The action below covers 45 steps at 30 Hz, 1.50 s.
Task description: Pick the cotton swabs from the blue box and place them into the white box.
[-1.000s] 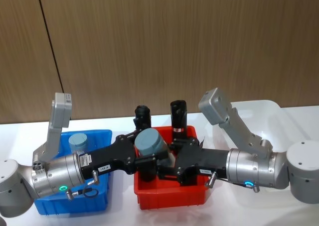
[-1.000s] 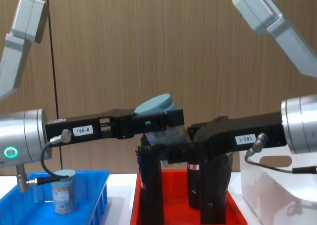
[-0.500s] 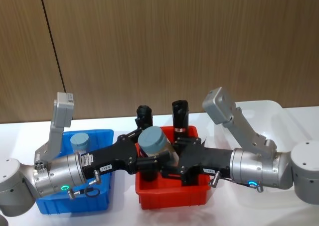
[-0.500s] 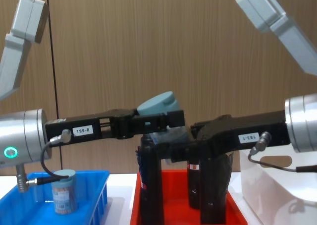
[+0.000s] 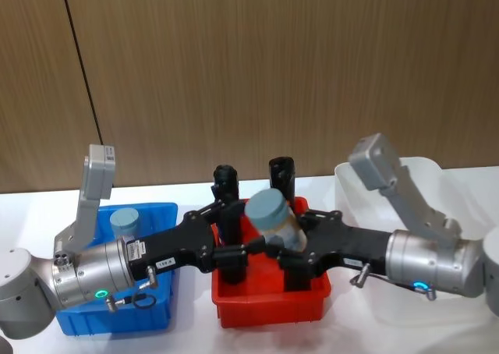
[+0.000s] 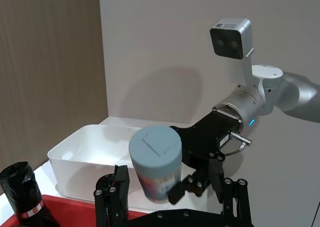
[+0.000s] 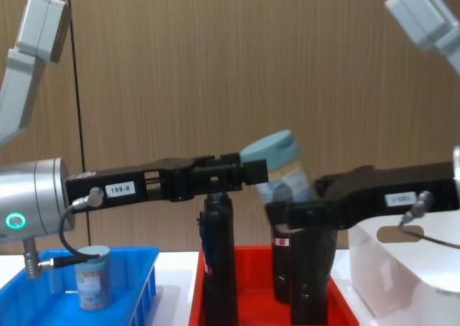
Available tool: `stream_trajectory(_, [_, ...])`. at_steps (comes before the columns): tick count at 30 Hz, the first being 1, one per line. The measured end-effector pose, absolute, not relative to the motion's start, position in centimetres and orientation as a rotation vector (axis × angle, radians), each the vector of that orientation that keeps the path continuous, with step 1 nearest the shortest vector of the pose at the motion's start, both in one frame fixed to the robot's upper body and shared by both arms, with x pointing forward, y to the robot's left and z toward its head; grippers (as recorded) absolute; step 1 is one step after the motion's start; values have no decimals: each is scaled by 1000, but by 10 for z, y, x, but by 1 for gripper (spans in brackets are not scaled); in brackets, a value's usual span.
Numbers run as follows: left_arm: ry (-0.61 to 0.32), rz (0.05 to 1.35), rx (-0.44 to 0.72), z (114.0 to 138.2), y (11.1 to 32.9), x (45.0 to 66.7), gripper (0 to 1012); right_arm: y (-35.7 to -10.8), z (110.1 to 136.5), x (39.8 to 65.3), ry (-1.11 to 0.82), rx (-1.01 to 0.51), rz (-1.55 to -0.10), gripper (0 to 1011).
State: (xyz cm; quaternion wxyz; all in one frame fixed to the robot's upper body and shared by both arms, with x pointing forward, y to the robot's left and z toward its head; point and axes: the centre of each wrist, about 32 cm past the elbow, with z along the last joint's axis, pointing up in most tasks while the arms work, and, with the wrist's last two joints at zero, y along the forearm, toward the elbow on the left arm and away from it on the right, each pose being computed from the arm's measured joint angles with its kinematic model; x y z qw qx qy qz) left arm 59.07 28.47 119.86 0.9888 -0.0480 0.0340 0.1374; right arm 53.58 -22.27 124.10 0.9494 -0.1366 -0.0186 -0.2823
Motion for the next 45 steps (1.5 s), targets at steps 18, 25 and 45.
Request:
stream_trajectory(18, [68,276,-96,1199,285,591,1004,-277,1240,537,-35,-247,-740,662])
stream_trajectory(25, [68,276,-96,1199,285,591,1004,-296,1240,541,-40,-246,-816,662])
stream_trajectory(45, [68,276,-96,1199,285,591,1004,-331,1218,570,-24,-337,-1011,662])
